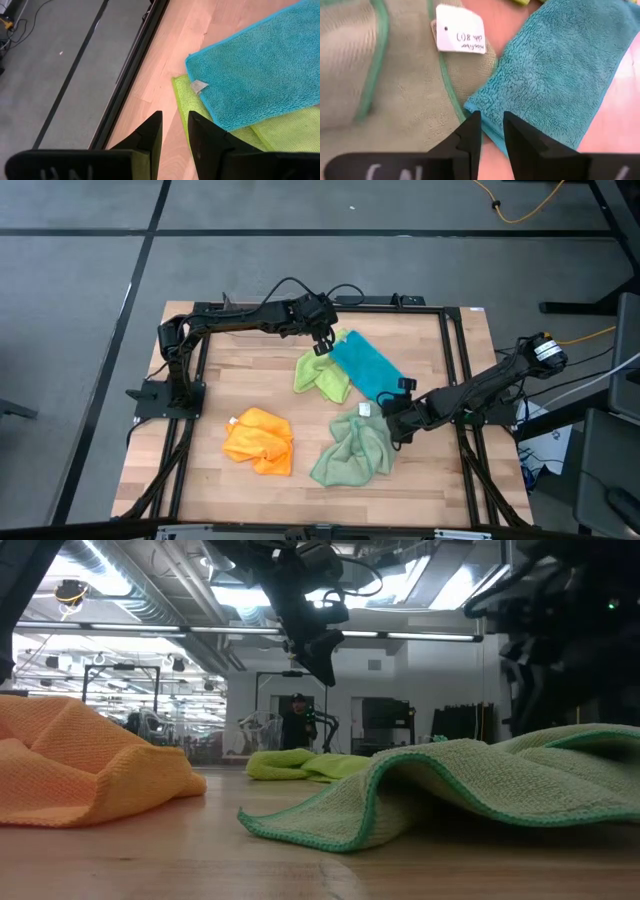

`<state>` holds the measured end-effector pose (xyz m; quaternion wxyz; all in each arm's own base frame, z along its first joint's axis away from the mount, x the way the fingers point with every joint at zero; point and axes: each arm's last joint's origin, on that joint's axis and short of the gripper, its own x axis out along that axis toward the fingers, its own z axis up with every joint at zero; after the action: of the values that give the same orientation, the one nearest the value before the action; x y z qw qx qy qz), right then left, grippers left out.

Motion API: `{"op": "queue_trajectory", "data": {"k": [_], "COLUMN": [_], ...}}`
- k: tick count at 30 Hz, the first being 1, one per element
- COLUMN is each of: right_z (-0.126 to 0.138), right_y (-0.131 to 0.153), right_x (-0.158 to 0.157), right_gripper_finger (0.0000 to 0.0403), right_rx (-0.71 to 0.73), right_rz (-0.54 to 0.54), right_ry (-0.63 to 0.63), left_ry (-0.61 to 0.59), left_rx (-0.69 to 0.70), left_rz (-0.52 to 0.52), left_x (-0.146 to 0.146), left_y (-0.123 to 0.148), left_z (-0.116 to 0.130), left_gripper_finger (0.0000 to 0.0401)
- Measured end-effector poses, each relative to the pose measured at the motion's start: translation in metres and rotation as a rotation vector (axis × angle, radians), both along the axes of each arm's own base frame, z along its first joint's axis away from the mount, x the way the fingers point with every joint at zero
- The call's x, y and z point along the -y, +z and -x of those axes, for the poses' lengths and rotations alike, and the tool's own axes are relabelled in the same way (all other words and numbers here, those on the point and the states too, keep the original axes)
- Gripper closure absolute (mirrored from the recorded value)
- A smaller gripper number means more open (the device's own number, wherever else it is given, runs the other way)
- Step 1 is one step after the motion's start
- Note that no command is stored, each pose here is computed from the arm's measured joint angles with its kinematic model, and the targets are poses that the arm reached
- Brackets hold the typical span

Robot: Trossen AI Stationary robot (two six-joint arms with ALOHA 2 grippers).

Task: Fold microfiber towels
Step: Fold the blue towel

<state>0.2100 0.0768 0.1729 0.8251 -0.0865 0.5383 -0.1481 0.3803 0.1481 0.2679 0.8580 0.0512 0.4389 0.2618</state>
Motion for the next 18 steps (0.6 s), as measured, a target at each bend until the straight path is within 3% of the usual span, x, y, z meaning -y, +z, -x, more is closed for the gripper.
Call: {"op": "queue_trajectory", "data": {"k": [6,13,18], "right_z": [-0.002,-0.005,-0.007], "right_y": [0.003,0.005,0.004], "right_x": [0.000,0.007,0.014], "right_gripper_finger": [0.0322,0.0321,0.0320], "right_rx": [0.021,0.073,0.121], "right_rz": [-0.011,0.071,0.017], "right_ry": [-0.024,-0.087,-0.245], "left_ry": [0.000,-0.016,-0.054], "left_rx": [0.001,-0.007,-0.022], "left_rz": [-0.001,-0.013,-0.043], "left_x": [0.000,0.000,-0.001], "left_y": [0.000,0.000,0.001], "left_z": [0.000,0.000,-0.001], "left_gripper_finger": [0.0316,0.0316,0.0316]}}
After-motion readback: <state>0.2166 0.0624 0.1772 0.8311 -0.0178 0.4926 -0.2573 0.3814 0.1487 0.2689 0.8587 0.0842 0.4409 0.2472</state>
